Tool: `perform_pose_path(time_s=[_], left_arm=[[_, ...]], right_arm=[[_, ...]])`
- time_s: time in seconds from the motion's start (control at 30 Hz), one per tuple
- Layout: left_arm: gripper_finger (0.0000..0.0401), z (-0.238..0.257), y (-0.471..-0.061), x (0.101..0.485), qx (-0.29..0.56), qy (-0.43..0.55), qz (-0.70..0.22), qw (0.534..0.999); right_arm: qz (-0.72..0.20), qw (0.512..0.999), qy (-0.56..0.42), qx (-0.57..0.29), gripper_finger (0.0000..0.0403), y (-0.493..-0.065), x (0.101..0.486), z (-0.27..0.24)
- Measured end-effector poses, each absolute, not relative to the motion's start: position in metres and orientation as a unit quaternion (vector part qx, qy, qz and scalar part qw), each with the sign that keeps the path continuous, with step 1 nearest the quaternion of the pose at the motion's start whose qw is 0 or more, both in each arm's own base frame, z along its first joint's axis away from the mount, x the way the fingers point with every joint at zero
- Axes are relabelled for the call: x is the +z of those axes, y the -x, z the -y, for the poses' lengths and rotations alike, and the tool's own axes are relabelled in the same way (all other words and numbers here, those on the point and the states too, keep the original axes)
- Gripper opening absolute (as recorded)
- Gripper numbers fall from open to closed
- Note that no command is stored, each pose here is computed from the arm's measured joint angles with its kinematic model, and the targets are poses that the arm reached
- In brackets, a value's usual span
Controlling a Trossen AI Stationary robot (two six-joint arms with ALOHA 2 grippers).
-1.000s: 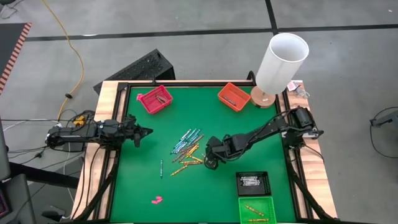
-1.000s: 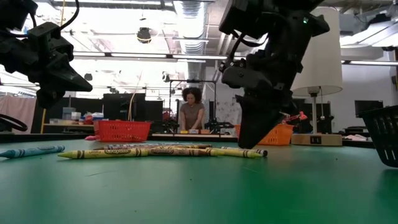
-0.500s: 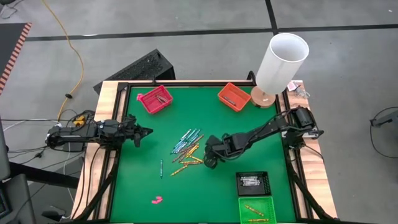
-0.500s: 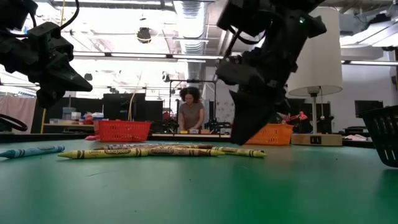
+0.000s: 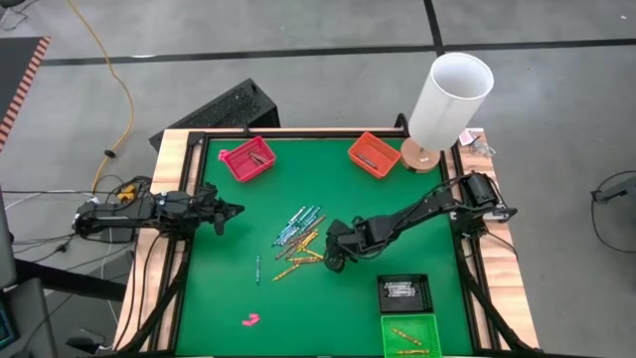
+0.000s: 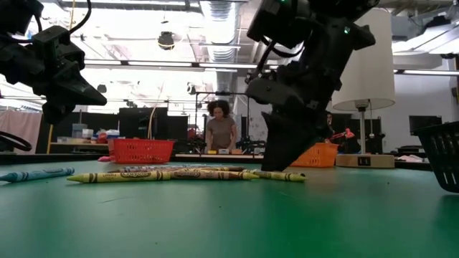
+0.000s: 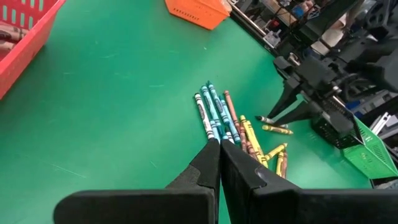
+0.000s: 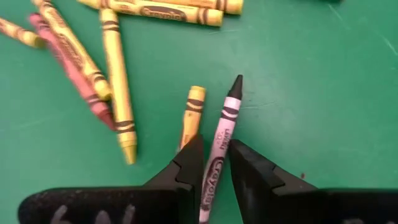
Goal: Sort crayons
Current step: Put the black crayon into the black bin
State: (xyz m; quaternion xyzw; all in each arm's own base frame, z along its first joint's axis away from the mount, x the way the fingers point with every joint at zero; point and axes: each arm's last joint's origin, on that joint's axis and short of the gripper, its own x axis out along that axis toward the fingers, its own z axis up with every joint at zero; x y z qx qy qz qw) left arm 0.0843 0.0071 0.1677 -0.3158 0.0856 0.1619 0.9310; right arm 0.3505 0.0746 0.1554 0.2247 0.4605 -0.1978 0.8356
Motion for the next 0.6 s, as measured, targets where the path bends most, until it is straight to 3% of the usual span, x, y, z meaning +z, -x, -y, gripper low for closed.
perform_pose_path(time_s=[0.2, 0.43, 0.6], left_arm=[[0.0, -0.0072, -0.0844, 0.1677, 0.163, 0.315, -0.086, 0.931], [0.0, -0.0077, -0.0843, 0.1679, 0.17, 0.311, -0.082, 0.931], [0.0, -0.0078, -0.0843, 0.1679, 0.172, 0.31, -0.082, 0.931]], right_arm=[[-0.47, 0.83, -0.233, -0.188, 0.0093, -0.3514, 0.1523, -0.0753], [-0.475, 0.824, -0.242, -0.192, 0.0016, -0.3503, 0.1524, -0.0735], [-0.473, 0.822, -0.251, -0.193, 0.0008, -0.3495, 0.1553, -0.0733]])
